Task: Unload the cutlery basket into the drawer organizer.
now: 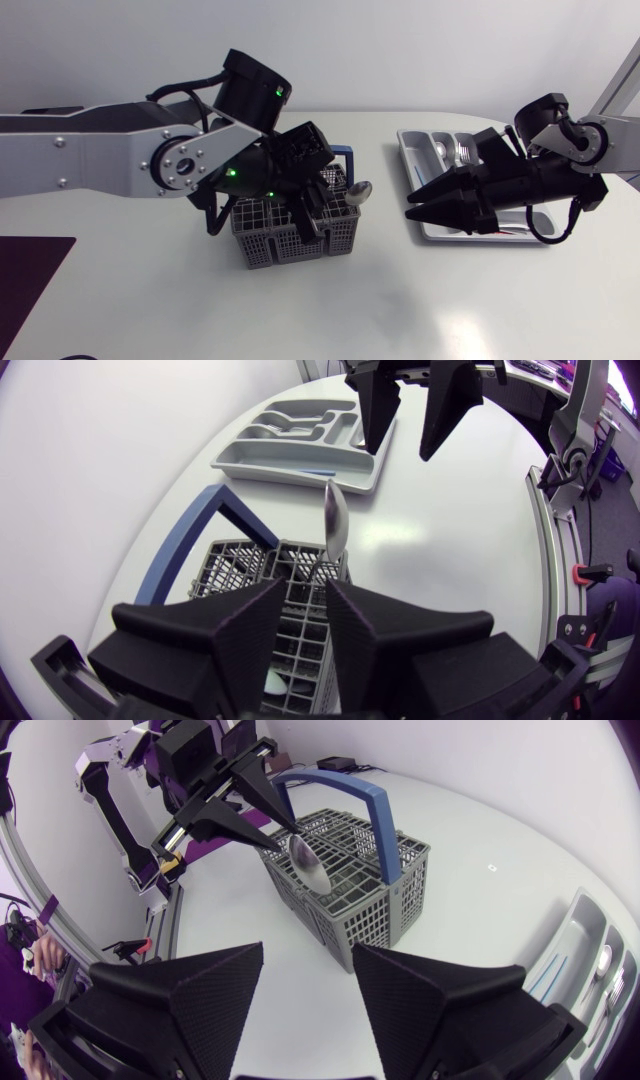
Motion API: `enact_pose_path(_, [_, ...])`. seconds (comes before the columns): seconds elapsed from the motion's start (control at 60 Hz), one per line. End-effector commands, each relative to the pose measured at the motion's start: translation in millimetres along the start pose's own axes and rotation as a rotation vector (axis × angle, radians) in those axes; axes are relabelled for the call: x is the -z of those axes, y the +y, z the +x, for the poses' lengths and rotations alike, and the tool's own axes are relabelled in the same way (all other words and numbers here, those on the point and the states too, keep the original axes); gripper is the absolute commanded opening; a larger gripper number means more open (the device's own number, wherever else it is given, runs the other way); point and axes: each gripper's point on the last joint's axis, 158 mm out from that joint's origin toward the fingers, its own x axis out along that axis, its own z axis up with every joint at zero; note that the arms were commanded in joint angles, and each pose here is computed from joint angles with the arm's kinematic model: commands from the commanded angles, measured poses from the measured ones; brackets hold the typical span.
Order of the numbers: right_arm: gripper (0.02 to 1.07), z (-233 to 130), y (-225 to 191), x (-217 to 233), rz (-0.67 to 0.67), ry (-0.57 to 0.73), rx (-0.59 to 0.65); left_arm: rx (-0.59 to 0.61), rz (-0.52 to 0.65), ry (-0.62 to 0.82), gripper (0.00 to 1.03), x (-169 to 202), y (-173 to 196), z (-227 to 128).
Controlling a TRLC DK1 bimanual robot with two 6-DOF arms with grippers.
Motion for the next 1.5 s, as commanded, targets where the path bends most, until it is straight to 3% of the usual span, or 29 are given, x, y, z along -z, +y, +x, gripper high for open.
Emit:
enact_pose_path(0.0, [0.68, -6, 5, 5, -0.014, -0.011, -0.009, 0.002, -0.001, -0.013, 0.54, -13, 0, 3])
enact_pose_path(0.133, [0.68, -12, 7, 10, -0.013, -0.015, -0.012, 0.056, 0.011, -0.014, 0.61, -24, -16, 10])
enact_pose_path(0.417, [0.68, -15, 5, 18, -0.004, -0.018, -0.009, 0.098, 0.000, -0.002, 0.60, -30, -27, 32])
enact_pose_path(0.5, [0.68, -15, 5, 21, -0.001, -0.017, -0.008, 0.094, -0.009, -0.005, 0.44, -34, -23, 37])
enact_pose_path(0.55, [0.68, -15, 4, 24, 0.001, -0.017, -0.007, 0.095, -0.024, -0.008, 0.26, -35, -19, 39])
enact_pose_path(0.583, [0.68, -15, 4, 25, 0.004, -0.016, -0.008, 0.096, -0.037, -0.013, 0.19, -35, -17, 39])
enact_pose_path(0.75, [0.68, -14, 5, 28, 0.011, -0.014, -0.011, 0.104, -0.089, -0.021, 0.09, -34, -10, 40])
enact_pose_path(1.133, [0.68, -14, 8, 31, 0.016, -0.011, -0.021, 0.051, -0.176, -0.096, 0.06, -47, 8, 20])
enact_pose_path(1.483, [0.68, -14, 11, 30, 0.014, -0.011, -0.025, 0.031, -0.361, -0.207, 0.07, -69, 49, -20])
